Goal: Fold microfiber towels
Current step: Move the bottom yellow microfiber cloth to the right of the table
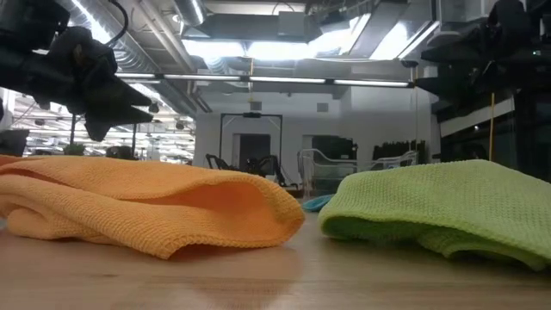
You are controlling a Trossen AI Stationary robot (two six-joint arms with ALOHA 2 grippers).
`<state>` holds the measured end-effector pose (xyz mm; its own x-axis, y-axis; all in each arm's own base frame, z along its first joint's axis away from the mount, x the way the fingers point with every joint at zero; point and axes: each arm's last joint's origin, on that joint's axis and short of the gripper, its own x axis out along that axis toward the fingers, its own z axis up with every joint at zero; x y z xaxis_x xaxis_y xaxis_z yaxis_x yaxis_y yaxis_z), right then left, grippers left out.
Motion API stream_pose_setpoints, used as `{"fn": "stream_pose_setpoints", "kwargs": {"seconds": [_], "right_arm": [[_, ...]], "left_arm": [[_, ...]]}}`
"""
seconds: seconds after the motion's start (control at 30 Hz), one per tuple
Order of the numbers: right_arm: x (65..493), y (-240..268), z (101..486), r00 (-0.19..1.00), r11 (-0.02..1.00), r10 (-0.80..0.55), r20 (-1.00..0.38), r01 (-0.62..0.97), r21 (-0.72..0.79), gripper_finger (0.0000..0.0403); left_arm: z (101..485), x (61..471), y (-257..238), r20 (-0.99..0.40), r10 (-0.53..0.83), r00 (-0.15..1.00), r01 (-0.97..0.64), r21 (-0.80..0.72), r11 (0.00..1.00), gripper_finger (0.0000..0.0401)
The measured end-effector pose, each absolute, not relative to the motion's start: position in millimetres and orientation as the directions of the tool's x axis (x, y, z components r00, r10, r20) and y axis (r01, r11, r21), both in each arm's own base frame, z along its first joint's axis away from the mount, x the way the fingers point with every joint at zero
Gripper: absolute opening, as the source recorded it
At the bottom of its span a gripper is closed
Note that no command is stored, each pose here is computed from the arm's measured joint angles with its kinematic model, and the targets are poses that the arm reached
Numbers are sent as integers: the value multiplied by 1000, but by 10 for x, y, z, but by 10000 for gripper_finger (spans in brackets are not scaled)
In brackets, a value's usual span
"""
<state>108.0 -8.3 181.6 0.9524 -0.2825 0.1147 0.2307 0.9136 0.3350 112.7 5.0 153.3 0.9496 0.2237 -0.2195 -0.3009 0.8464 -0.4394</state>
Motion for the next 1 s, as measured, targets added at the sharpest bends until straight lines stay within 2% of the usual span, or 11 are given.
{"fn": "stream_pose_setpoints", "kwargs": {"seconds": [0.2,0.43,0.57,0.87,1.0], "right_arm": [[1138,-46,1762,986,941,-155,59,129,314,291],[1147,-45,1774,986,943,-149,71,120,310,291],[1146,-49,1786,983,944,-162,83,130,304,291],[1132,-55,1886,965,979,-185,185,163,126,291],[1132,-29,1904,974,994,-96,205,83,73,291]], "left_arm": [[1462,1131,30,-227,209,951,-291,-432,854,160],[1467,1131,38,-220,243,945,-316,-419,851,160],[1467,1125,59,-217,315,924,-372,-324,870,160],[1467,1125,59,-217,314,924,-372,-319,872,160],[1467,1125,59,-217,315,924,-372,-319,872,160]]}}
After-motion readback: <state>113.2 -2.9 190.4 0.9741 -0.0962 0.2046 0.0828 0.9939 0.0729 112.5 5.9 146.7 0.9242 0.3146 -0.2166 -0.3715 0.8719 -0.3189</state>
